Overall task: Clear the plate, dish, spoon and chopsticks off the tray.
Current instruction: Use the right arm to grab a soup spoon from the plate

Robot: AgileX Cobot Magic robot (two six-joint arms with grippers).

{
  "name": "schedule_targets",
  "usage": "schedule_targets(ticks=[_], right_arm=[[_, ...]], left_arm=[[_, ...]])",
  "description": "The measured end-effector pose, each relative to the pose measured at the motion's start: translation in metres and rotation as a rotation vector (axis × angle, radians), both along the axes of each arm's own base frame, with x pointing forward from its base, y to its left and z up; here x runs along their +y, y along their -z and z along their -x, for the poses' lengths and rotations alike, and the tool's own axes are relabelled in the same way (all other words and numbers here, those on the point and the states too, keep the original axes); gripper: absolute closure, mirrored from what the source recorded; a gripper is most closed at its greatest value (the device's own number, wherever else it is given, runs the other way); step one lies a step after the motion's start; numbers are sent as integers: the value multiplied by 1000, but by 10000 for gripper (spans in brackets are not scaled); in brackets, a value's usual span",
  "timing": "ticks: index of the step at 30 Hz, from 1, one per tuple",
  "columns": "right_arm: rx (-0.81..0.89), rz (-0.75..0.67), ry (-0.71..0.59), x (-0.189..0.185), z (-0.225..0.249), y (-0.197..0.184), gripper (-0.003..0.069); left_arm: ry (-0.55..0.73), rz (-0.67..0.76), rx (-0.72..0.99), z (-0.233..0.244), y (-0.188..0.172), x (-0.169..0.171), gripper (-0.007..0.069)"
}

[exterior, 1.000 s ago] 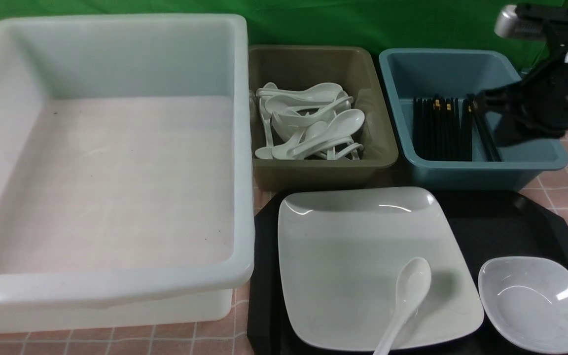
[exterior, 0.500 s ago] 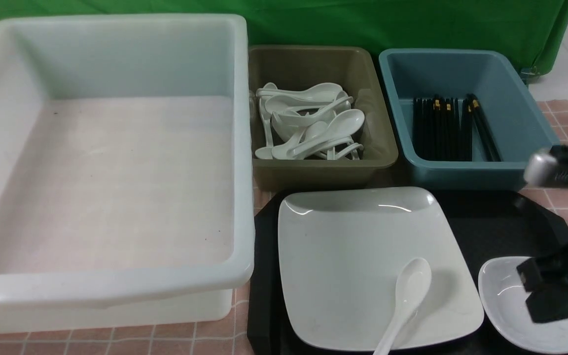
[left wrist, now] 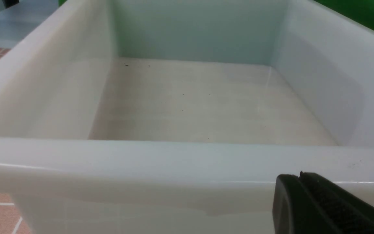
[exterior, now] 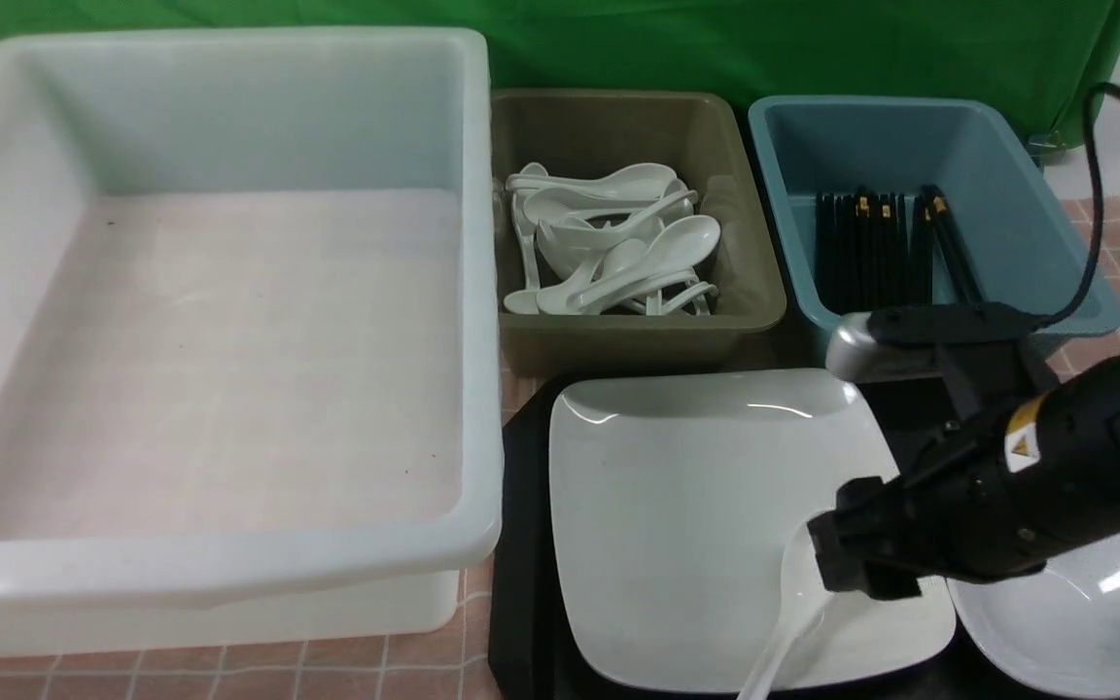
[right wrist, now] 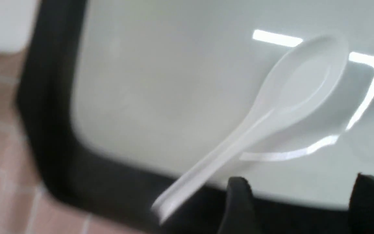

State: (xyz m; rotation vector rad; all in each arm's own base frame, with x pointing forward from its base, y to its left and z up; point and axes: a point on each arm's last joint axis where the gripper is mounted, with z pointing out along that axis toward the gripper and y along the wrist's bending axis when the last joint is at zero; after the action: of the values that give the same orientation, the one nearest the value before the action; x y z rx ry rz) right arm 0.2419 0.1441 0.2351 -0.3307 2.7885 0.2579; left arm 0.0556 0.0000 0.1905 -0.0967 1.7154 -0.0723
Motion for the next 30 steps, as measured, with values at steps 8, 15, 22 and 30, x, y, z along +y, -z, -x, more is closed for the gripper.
schedule_targets(ticks=[8,15,22,30], right_arm=[[-17,39,69,-7,-41,52,151],[-4,43,71,-3,-49,75,249],[-14,32,71,-2,-50,72,564],[-69,18,40,-2,-50,18,562]], left_arm=[[0,1,0,0,0,0,620],[0,1,0,0,0,0,620],[0,1,0,0,0,0,620],[0,1,0,0,0,0,620]])
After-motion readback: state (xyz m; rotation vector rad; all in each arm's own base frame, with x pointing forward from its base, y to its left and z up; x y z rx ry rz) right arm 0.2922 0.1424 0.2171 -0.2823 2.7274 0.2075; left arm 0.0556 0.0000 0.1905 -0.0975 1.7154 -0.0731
